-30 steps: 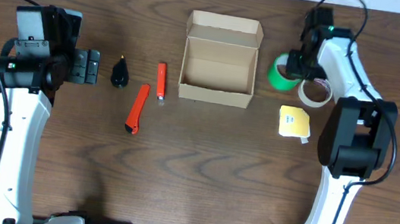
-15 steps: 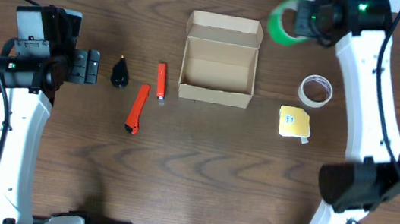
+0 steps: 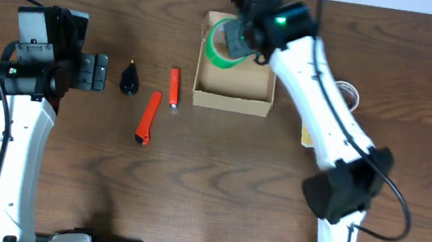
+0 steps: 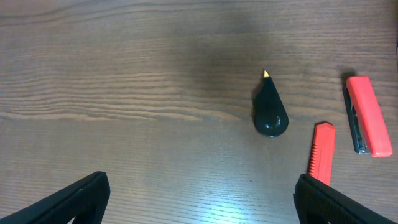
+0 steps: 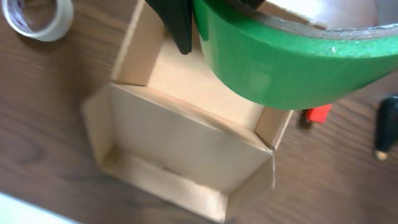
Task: Pack container
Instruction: 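Carry the green tape with the right gripper into the box and release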
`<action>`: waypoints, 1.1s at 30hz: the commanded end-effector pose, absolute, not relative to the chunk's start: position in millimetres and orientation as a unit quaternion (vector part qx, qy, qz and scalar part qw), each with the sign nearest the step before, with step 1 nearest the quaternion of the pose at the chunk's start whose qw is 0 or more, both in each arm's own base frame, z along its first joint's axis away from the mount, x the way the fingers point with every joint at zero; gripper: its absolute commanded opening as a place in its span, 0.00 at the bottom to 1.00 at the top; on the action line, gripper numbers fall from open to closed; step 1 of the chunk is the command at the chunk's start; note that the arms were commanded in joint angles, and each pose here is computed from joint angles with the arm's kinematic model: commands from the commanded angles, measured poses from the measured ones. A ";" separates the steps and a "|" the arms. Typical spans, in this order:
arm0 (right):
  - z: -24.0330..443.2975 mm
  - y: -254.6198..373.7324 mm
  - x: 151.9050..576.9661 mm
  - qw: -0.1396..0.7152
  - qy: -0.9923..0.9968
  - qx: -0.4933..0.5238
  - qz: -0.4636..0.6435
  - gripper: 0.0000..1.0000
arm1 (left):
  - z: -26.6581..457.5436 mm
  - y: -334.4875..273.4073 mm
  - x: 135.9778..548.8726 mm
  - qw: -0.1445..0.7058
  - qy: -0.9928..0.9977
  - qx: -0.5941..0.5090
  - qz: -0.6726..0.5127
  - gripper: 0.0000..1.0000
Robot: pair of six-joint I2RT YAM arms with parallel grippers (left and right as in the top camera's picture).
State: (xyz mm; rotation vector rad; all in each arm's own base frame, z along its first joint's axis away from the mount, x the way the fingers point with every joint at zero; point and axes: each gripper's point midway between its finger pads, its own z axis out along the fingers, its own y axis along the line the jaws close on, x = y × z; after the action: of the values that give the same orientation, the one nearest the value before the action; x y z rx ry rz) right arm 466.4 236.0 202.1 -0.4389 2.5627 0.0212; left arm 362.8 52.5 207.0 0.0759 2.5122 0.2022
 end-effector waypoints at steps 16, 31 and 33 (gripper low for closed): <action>84.4 242.0 483.9 0.186 0.966 -0.179 -0.037 0.01 | 214.2 55.1 365.6 0.312 0.946 0.029 0.082 0.95; 50.2 244.8 488.4 0.170 0.968 -0.181 -0.042 0.01 | 214.2 55.1 365.6 0.312 0.946 0.029 0.082 0.95; 48.7 245.3 489.2 0.171 0.968 -0.181 -0.042 0.01 | 214.2 55.1 365.6 0.312 0.946 0.029 0.082 0.95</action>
State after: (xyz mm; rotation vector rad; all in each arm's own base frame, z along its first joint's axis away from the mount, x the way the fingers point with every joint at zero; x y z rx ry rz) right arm 488.7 245.6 58.6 -0.4914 2.7418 -0.1002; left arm 362.8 52.5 207.0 0.0759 2.5122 0.2022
